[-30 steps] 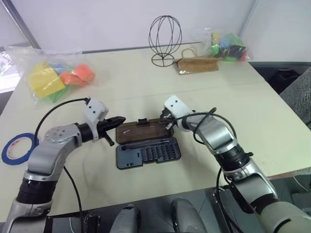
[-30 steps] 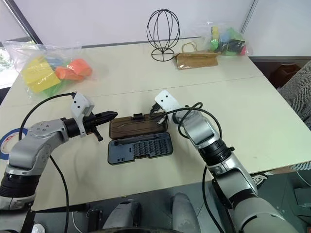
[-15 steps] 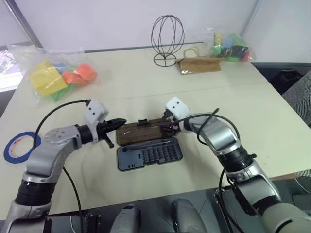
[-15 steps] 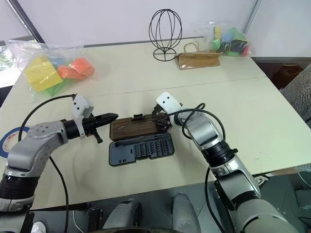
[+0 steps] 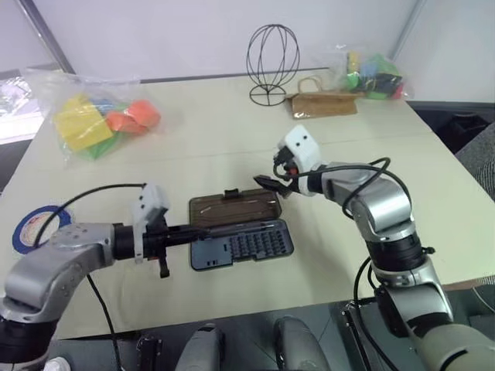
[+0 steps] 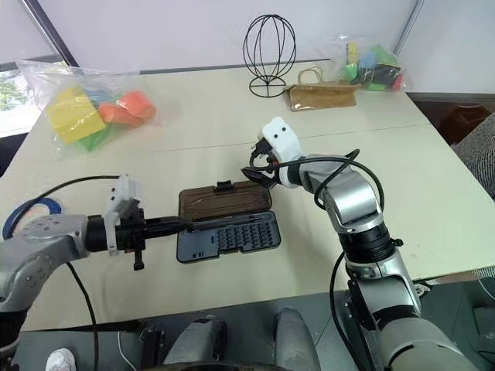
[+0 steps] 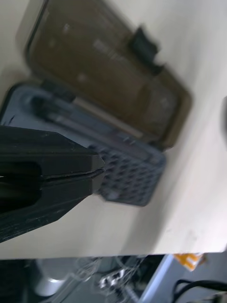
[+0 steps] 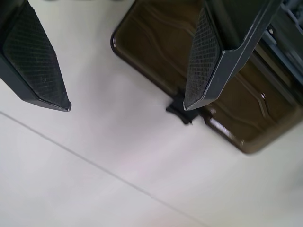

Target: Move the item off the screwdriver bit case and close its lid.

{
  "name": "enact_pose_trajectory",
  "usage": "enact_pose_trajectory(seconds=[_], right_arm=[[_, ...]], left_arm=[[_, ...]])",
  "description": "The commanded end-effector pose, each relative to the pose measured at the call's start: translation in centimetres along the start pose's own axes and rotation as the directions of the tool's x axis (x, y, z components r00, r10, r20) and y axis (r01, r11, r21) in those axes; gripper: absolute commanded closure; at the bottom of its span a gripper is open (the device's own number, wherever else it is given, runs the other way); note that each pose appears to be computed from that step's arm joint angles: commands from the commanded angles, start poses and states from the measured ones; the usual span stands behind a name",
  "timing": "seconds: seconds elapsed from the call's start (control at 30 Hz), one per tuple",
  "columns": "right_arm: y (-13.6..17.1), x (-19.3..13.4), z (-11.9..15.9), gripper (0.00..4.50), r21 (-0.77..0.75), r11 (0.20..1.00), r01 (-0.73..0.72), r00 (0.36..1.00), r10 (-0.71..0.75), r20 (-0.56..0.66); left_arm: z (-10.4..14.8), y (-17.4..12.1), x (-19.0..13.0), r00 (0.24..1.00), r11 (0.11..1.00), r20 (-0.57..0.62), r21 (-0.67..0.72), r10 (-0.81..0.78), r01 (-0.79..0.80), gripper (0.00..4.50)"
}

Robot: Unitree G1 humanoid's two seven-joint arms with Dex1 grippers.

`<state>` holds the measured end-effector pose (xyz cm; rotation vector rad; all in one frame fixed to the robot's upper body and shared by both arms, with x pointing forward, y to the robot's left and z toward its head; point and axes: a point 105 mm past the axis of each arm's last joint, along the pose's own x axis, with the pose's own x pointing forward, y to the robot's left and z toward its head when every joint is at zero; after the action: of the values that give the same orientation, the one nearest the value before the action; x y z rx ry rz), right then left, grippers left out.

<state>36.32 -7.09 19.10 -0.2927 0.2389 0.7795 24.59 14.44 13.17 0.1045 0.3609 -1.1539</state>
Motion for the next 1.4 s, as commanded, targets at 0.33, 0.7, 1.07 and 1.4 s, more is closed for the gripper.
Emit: enact_pose_trajectory(seconds=[0.33, 0.7, 1.07, 1.4], right_arm=[[-0.3, 0.6, 2.3, 0.57, -0.156, 0.986, -0.053, 0.998, 0.045, -0.053], [-1.3, 4.3, -0.9, 0.57, -0.226, 0.962, -0.155, 0.981, 0.123, -0.149], [-2.1, 6.0, -3.6, 0.57, -0.209, 0.962, -0.177, 0.966, 0.130, -0.222], [-1.5, 6.2, -4.6, 1.07, -0.223, 0.952, -0.212, 0.955, 0.153, -0.253]], left_arm=[[-4.9, 1.9, 2.0, 0.994, 0.996, -0.105, 0.090, 0.004, 0.006, 4.50], [-5.3, 2.5, 2.2, 0.996, 0.994, -0.088, 0.105, 0.030, -0.020, 4.50], [-5.0, 2.3, 1.8, 0.996, 0.993, -0.081, 0.115, 0.045, -0.035, 4.50], [-4.7, 2.4, 1.8, 0.995, 0.991, -0.076, 0.125, 0.057, -0.047, 4.50]])
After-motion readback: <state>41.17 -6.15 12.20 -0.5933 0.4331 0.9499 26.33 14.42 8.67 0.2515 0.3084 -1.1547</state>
